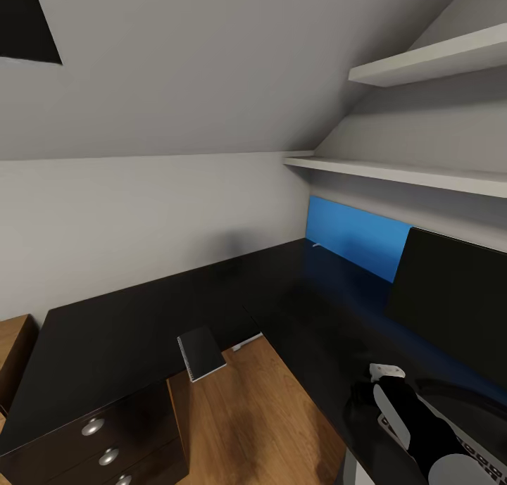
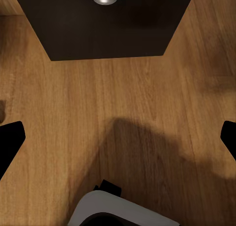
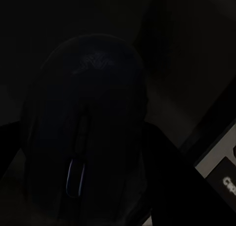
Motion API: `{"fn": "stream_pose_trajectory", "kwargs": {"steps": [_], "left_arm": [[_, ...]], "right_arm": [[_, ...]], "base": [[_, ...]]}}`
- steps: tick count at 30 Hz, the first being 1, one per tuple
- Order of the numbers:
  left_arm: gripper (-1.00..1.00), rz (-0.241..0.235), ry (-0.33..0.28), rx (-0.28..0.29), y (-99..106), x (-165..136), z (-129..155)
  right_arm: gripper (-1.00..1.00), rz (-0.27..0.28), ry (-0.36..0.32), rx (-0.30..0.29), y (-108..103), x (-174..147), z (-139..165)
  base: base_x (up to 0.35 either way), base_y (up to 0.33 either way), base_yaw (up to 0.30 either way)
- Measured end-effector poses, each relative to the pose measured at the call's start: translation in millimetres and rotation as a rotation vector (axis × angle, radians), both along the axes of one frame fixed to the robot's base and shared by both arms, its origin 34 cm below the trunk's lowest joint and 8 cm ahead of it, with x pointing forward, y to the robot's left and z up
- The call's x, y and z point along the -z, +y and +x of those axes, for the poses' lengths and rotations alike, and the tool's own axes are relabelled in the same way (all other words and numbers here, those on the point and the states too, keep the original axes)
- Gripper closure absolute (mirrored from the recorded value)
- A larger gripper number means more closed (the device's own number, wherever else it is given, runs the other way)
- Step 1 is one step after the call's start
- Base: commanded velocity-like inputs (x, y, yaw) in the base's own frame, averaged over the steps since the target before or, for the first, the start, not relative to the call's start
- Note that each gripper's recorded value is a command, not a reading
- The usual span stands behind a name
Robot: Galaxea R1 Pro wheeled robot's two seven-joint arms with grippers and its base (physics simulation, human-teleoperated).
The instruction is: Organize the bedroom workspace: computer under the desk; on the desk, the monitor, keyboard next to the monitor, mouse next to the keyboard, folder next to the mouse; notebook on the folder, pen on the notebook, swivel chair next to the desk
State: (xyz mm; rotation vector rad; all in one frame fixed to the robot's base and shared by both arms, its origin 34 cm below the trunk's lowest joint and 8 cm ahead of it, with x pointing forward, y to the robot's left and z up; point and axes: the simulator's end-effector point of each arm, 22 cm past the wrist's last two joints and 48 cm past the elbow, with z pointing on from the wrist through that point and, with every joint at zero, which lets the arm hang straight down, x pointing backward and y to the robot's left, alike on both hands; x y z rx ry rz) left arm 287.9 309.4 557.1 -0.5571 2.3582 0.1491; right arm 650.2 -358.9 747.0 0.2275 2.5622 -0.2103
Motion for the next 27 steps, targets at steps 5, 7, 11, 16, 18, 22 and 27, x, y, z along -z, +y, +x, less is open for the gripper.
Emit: {"fn": "stream_pose_trajectory", "kwargs": {"steps": [5, 7, 11, 16, 18, 22, 27], "left_arm": [[-1.0, 0.001, -0.003, 0.001, 0.1, -0.5, 0.5], [-1.0, 0.003, -0.006, 0.002, 0.3, -1.0, 1.1], [-1.0, 0.006, -0.011, 0.003, 0.6, -3.3, 1.9], [-1.0, 0.008, -0.015, 0.004, 0.8, -11.0, 2.1], [-1.0, 0.008, -0.015, 0.004, 0.8, -13.9, 1.9], [-1.0, 0.009, -0.016, 0.004, 0.9, -19.4, 1.5], [-1.0, 0.009, -0.016, 0.004, 0.9, -26.2, 0.8]], "right_arm": [[-1.0, 0.001, -0.001, 0.003, 0.2, 0.0, 0.1], [-1.0, 0.001, -0.001, 0.003, 0.2, -0.1, 0.1], [-1.0, 0.002, -0.002, 0.003, 0.6, -1.5, 0.2], [-1.0, 0.002, -0.002, 0.003, 0.6, -8.5, -0.3], [-1.0, 0.002, -0.002, 0.002, 0.8, -11.2, -0.5], [-1.0, 0.004, -0.007, 0.002, 1.4, -17.9, 0.3], [-1.0, 0.007, -0.015, 0.001, 2.4, -26.8, 1.6]], "base": [[0.0, 0.0, 0.0], [0.0, 0.0, 0.0], [0.0, 0.0, 0.0], [0.0, 0.0, 0.0], [0.0, 0.0, 0.0], [0.0, 0.0, 0.0], [0.0, 0.0, 0.0]]}}
